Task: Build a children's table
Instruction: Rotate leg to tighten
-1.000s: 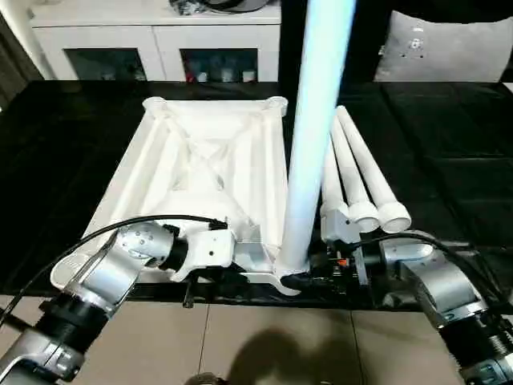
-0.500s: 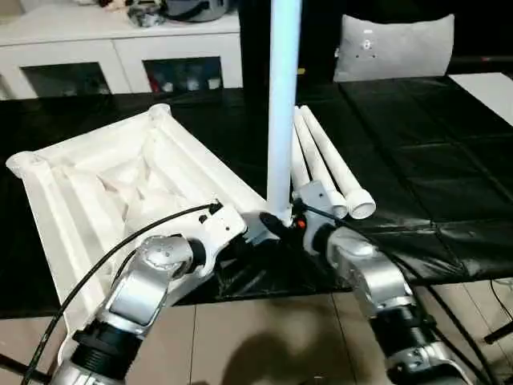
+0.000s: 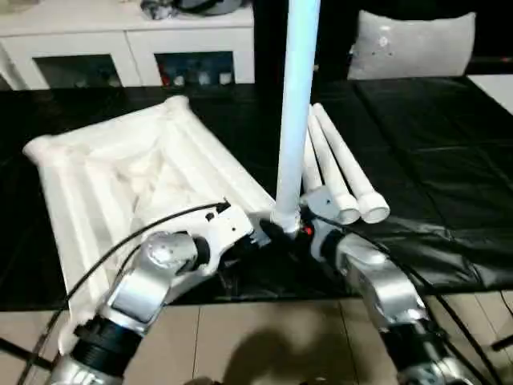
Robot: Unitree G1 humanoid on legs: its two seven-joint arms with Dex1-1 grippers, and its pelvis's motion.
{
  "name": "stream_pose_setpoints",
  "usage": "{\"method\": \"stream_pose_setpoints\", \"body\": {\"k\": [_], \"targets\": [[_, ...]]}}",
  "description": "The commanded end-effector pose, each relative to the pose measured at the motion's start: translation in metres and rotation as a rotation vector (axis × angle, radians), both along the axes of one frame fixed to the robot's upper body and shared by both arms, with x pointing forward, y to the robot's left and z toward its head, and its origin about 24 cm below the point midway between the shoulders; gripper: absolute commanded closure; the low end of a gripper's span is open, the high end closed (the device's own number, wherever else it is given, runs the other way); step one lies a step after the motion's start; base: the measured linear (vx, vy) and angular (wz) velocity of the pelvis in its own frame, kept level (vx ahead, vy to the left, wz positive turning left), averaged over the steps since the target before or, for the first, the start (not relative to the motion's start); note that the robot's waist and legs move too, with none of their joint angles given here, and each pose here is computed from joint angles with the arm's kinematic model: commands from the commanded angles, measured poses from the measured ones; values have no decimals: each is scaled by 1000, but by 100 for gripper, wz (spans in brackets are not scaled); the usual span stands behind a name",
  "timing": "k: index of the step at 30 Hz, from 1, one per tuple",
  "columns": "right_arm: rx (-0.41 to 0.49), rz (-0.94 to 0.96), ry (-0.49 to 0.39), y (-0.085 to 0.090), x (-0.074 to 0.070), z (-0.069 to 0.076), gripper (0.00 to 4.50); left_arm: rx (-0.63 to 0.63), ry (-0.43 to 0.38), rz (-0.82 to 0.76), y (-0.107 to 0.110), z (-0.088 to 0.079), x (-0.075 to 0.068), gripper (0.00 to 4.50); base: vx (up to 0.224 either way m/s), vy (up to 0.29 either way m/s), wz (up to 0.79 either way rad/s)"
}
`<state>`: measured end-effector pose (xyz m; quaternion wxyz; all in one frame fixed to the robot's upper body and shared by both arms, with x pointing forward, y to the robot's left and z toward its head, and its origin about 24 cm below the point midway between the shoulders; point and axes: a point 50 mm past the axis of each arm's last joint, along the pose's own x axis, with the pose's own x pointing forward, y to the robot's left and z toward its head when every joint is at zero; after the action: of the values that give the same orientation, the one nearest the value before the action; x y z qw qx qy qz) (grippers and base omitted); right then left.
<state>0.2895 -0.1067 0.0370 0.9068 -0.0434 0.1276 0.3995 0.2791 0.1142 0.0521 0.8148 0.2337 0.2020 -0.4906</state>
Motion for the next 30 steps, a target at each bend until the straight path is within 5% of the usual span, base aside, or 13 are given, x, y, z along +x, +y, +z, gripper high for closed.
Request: {"method": "stream_pose_setpoints", "body": {"k": [1, 14, 24, 30], "targets": [[25, 220, 15, 3, -20, 4, 7, 51, 19, -62, 1, -7, 1, 450, 52, -19, 7], [-39, 329, 34, -47, -22, 22, 7, 109, 55, -308, 13, -12, -5, 450, 8, -3, 1], [-101, 513, 19, -39, -18, 28, 7, 170, 81, -544, 21, -13, -11, 450, 0, 0, 0], [-118, 547, 46, -33, -15, 24, 75, 172, 84, -579, 22, -12, -10, 450, 0, 0, 0]]}}
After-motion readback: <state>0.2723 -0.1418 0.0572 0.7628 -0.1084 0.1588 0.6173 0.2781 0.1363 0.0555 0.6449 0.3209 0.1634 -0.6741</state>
